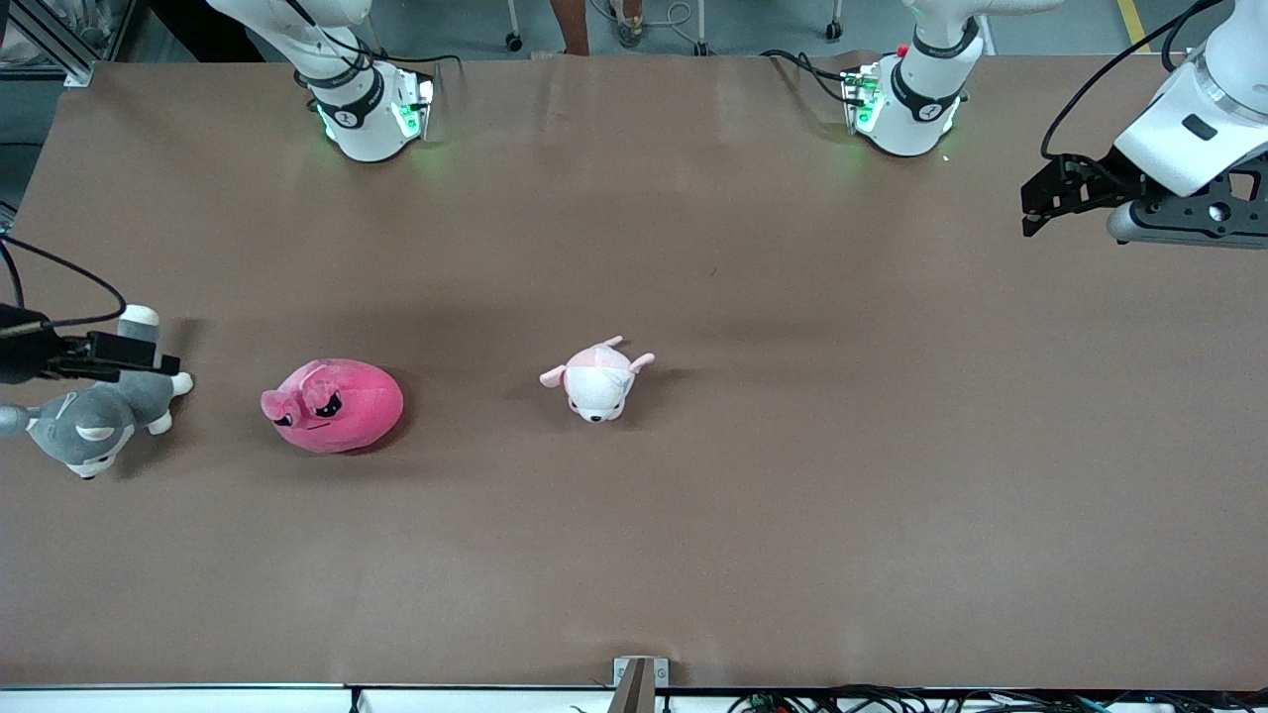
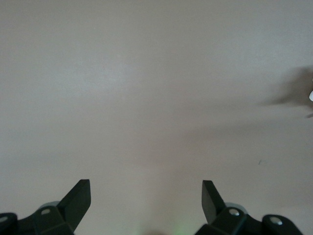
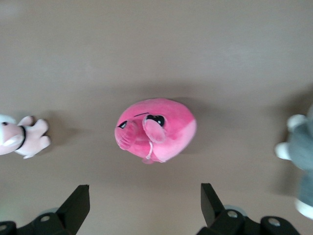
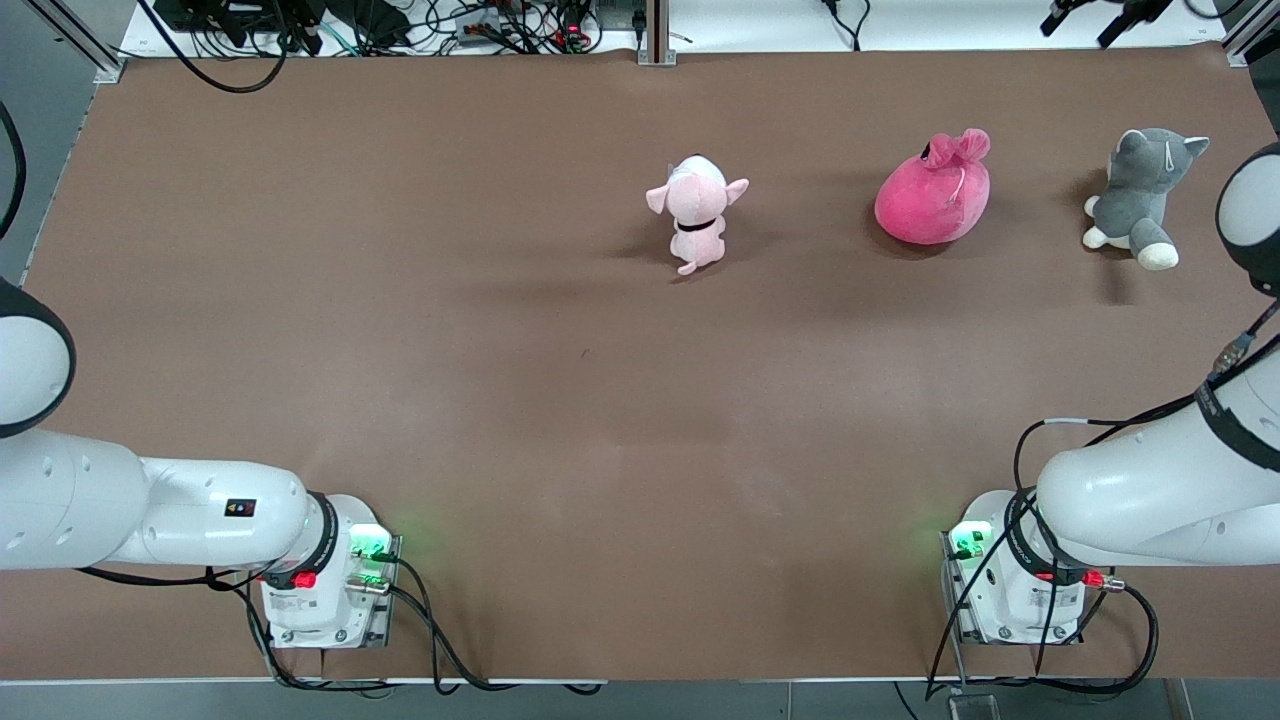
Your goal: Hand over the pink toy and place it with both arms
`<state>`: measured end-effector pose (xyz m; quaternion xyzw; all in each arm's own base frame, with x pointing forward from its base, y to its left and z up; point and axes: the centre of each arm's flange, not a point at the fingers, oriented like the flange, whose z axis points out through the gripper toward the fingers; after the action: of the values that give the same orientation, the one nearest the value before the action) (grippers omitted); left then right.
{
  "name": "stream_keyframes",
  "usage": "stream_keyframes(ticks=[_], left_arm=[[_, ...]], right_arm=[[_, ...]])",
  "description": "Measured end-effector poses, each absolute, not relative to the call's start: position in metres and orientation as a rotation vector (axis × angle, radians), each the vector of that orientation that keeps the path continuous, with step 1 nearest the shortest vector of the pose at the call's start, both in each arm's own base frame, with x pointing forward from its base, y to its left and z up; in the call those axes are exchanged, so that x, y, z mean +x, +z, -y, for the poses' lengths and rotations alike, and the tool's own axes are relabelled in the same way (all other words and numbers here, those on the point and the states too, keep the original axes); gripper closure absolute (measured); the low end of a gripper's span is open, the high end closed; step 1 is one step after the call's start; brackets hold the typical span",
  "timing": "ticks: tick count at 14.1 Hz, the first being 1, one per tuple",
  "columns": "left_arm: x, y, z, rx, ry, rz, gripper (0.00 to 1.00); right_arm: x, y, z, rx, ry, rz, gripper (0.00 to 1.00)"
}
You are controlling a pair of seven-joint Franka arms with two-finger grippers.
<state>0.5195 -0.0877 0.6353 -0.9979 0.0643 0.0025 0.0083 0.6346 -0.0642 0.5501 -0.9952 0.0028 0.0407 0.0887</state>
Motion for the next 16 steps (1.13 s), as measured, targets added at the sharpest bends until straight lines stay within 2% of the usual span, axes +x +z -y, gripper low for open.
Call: stream_keyframes(ticks=[4, 10, 14, 16], left_arm=[[0.521, 0.635, 0.089, -3.132, -0.005, -0.203, 0.00], [0.522, 0.635, 0.089, -3.134, -0.015, -0.202, 0.00], [0.522, 0.635, 0.087, -3.136, -0.016, -0.174, 0.00], [0.522, 0.635, 0.085, -3.137, -0.015, -0.148, 0.00]], right_arm=[[0.625, 0.606, 0.048, -3.107, -0.022, 0.020, 0.00], [0.623, 0.628, 0.056, -3.153, -0.100, -0.008, 0.00], [0.591, 0.650, 0.051, -3.153, -0.226, 0.004, 0.00], [0.572, 0.646, 0.050, -3.151, -0.221, 0.003, 0.00]])
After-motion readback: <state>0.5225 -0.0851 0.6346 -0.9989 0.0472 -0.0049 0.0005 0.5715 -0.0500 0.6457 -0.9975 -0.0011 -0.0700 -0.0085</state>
